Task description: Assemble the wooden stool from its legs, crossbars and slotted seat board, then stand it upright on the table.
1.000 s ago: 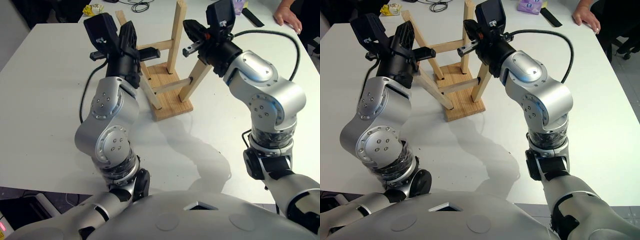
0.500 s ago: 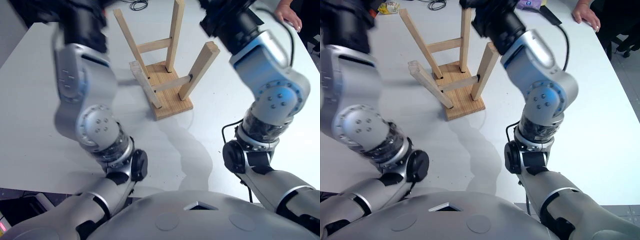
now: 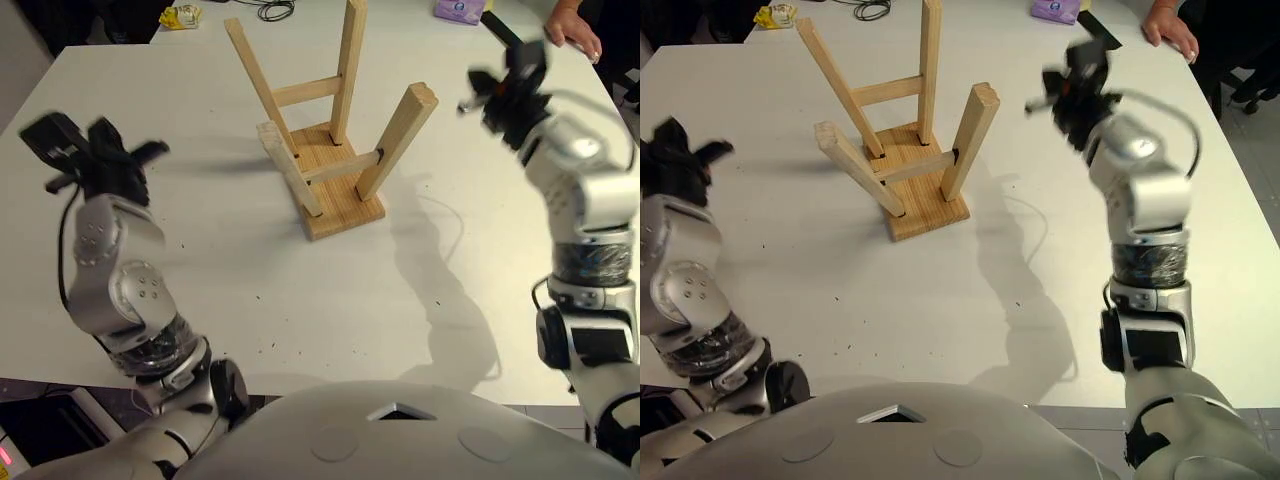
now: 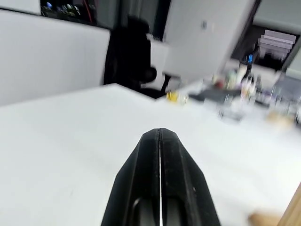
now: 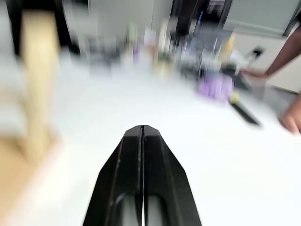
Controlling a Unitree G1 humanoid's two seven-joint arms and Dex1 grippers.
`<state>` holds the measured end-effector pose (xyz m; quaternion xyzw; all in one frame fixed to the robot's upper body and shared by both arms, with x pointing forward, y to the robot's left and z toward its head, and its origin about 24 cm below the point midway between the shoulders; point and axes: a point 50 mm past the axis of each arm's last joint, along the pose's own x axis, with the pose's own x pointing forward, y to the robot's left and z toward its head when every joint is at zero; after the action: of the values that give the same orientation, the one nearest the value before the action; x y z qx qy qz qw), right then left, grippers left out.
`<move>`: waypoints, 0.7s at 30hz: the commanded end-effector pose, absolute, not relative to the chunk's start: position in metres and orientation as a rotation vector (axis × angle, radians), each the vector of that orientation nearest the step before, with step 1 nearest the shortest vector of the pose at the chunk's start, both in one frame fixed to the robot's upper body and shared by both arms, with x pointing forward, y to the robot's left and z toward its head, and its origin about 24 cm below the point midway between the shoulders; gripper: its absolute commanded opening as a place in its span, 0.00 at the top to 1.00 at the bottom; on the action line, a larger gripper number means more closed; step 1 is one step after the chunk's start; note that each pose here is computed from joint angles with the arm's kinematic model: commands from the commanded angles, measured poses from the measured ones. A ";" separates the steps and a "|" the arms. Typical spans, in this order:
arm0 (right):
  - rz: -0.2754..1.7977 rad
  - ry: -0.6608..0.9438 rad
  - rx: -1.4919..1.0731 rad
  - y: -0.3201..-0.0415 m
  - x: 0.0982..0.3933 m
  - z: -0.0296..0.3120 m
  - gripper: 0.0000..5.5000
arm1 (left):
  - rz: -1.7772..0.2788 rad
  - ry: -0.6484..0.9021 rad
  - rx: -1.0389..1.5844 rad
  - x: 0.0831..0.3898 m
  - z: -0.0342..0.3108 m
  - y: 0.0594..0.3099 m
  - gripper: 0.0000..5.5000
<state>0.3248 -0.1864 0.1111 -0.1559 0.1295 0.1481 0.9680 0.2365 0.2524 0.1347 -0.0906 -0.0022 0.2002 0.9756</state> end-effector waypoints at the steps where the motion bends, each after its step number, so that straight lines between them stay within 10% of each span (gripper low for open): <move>1: 0.368 0.292 -0.419 -0.182 0.324 0.085 1.00 | 0.125 0.019 -0.052 0.255 0.116 0.234 0.99; 16: 0.374 0.207 -0.450 -0.202 0.324 0.116 1.00 | -0.899 0.157 0.018 0.256 0.079 0.179 0.99; 21: 0.332 0.132 -0.421 -0.201 0.327 0.137 1.00 | -1.097 0.120 -0.116 0.227 0.089 0.124 0.99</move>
<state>0.3238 -0.2037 0.1206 -0.2159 0.0903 0.1733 0.9567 0.2415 0.1554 0.0804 -0.0158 0.0754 -0.4678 0.8805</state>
